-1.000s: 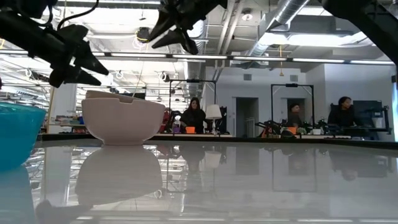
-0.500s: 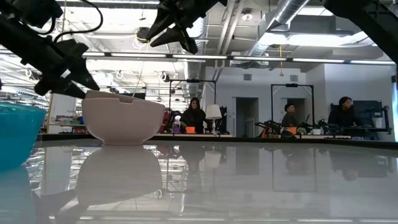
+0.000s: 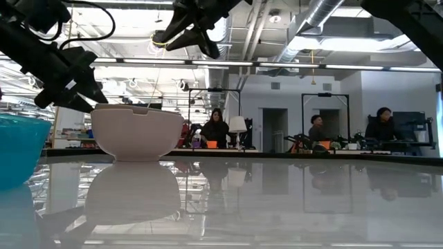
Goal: Nest bowls inside each other
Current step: Stack the blue bowl on top of the light blue patterned bowl
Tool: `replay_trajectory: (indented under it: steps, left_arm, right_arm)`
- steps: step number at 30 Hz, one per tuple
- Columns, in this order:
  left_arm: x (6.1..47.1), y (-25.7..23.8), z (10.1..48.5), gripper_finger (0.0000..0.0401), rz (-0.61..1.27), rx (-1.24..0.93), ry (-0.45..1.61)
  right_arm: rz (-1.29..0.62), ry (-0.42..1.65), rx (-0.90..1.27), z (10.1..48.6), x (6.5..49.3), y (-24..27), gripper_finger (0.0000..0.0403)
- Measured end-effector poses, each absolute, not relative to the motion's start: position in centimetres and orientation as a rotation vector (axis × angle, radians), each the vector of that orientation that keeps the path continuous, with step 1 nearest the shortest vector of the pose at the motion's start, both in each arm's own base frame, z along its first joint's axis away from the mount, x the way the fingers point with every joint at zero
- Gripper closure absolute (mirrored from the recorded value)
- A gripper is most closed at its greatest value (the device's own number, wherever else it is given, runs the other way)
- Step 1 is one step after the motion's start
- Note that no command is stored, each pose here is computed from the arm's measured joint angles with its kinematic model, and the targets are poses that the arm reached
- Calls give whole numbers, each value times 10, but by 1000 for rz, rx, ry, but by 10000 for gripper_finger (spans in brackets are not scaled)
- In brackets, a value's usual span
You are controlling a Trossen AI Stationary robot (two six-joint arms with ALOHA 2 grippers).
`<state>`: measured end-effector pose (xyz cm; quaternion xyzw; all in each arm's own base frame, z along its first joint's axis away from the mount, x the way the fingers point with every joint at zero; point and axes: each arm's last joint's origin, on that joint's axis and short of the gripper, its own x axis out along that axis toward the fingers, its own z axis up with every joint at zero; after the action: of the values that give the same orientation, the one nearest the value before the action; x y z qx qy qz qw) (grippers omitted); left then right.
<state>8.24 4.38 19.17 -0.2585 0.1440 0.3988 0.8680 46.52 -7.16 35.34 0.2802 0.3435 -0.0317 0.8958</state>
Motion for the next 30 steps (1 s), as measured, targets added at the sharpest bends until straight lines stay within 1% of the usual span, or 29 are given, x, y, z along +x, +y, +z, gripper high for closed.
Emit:
replay_trajectory:
  steps: [2, 5, 8, 12, 16, 17, 20, 22, 25, 30]
  left_arm:
    - [83, 44, 194, 163, 830, -541, 278]
    - [86, 45, 202, 163, 807, -543, 185]
    - [90, 46, 213, 163, 746, -544, 61]
    - [96, 44, 233, 163, 552, -496, -86]
    - [99, 38, 246, 163, 285, -396, -144]
    - [99, 37, 247, 163, 255, -390, -148]
    - [99, 37, 247, 163, 244, -388, -146]
    - [99, 37, 247, 163, 244, -377, -145]
    - [99, 36, 247, 163, 230, -373, -142]
    - [100, 34, 247, 163, 141, -371, -121]
  right_arm:
    - [-68, 726, 585, 352, 464, -71, 285]
    - [-48, 758, 596, 351, 463, -65, 285]
    - [10, 793, 593, 349, 465, -44, 285]
    - [68, 830, 557, 345, 467, -6, 285]
    - [14, 828, 509, 341, 469, 25, 285]
    - [-12, 820, 504, 341, 469, 30, 284]
    - [-57, 803, 510, 337, 473, 38, 279]
    - [-62, 827, 517, 332, 473, 42, 268]
    - [-47, 833, 518, 319, 482, 52, 241]
    - [25, 883, 534, 282, 497, 97, 183]
